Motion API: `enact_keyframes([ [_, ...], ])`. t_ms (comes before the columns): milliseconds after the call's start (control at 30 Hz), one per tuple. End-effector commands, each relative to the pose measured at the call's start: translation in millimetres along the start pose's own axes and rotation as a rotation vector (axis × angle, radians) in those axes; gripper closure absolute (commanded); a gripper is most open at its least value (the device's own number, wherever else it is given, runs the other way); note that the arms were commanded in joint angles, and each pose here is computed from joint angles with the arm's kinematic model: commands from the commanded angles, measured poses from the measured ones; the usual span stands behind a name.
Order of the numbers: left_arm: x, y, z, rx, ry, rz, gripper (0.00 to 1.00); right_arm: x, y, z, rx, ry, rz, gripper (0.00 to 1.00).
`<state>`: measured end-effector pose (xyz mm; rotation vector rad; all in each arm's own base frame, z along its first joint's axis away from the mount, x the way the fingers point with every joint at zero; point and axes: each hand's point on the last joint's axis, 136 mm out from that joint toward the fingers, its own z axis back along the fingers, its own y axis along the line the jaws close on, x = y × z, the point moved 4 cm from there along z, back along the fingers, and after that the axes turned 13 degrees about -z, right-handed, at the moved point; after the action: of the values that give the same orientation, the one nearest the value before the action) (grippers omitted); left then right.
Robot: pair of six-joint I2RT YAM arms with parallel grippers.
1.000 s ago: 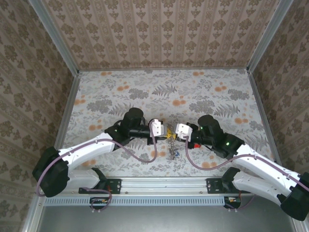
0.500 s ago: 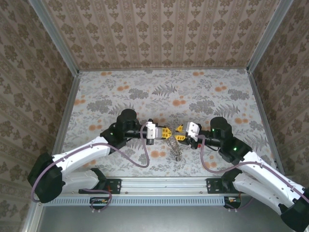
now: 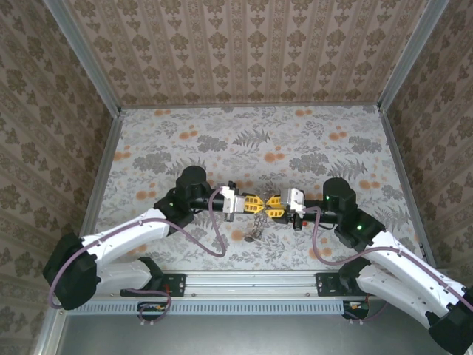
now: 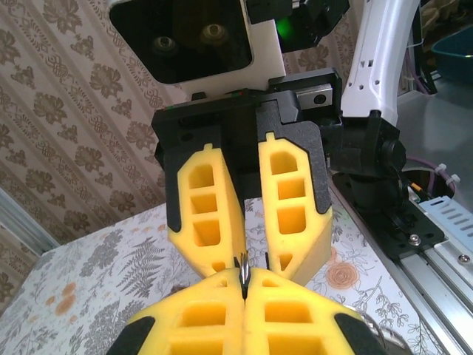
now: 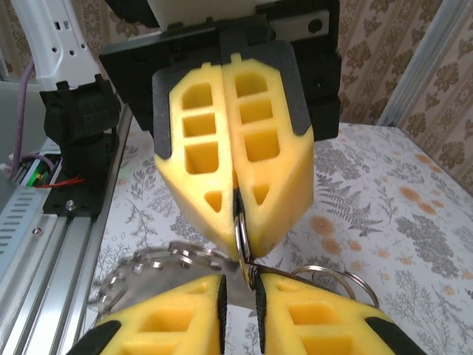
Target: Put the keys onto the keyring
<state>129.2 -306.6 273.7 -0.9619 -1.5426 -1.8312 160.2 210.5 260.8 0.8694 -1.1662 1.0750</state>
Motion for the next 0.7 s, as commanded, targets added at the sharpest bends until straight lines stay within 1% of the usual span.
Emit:
enact_keyframes([
  [0,12.1,2.4,-2.2,-0.021,-0.069,-0.019,1.0,15.2,1.3,1.6,0.011,-0.074,0.034,0.77],
  [100,11.2,2.7,-3.0,-0.021,-0.072,-0.014,1.0,17.9,-1.4,5.0,-0.025,-0.104,0.044,0.78],
  [167,10.7,3.3,-3.3,-0.017,-0.072,-0.013,1.0,20.4,-1.4,7.0,-0.031,-0.12,0.045,0.83],
  [200,10.7,3.4,-3.6,-0.015,-0.075,-0.013,1.0,19.8,-1.4,7.3,-0.029,-0.116,0.042,0.83],
  [267,10.9,4.6,-3.7,-0.006,-0.078,-0.014,1.0,17.5,-1.1,6.9,-0.027,-0.11,0.035,0.83],
  [367,12.7,7.3,-4.1,0.006,-0.086,-0.02,1.0,12.9,-2.0,5.9,-0.032,-0.107,0.019,0.79],
  [500,13.8,9.7,-4.4,0.02,-0.098,-0.023,1.0,14.2,-3.6,4.5,-0.034,-0.127,0.008,0.79],
  [533,14.0,10.0,-4.5,0.022,-0.101,-0.023,1.0,15.2,-3.7,4.0,-0.031,-0.133,0.004,0.81],
  [567,13.9,10.0,-5.0,0.025,-0.104,-0.023,1.0,15.7,-3.8,3.1,-0.026,-0.141,0.001,0.86],
  [633,12.9,11.1,-5.3,0.035,-0.106,-0.023,1.0,16.3,-3.7,1.5,-0.015,-0.15,-0.007,0.98],
  [667,11.9,11.3,-5.7,0.04,-0.105,-0.023,1.0,16.8,-3.6,1.3,-0.013,-0.152,-0.006,1.0],
])
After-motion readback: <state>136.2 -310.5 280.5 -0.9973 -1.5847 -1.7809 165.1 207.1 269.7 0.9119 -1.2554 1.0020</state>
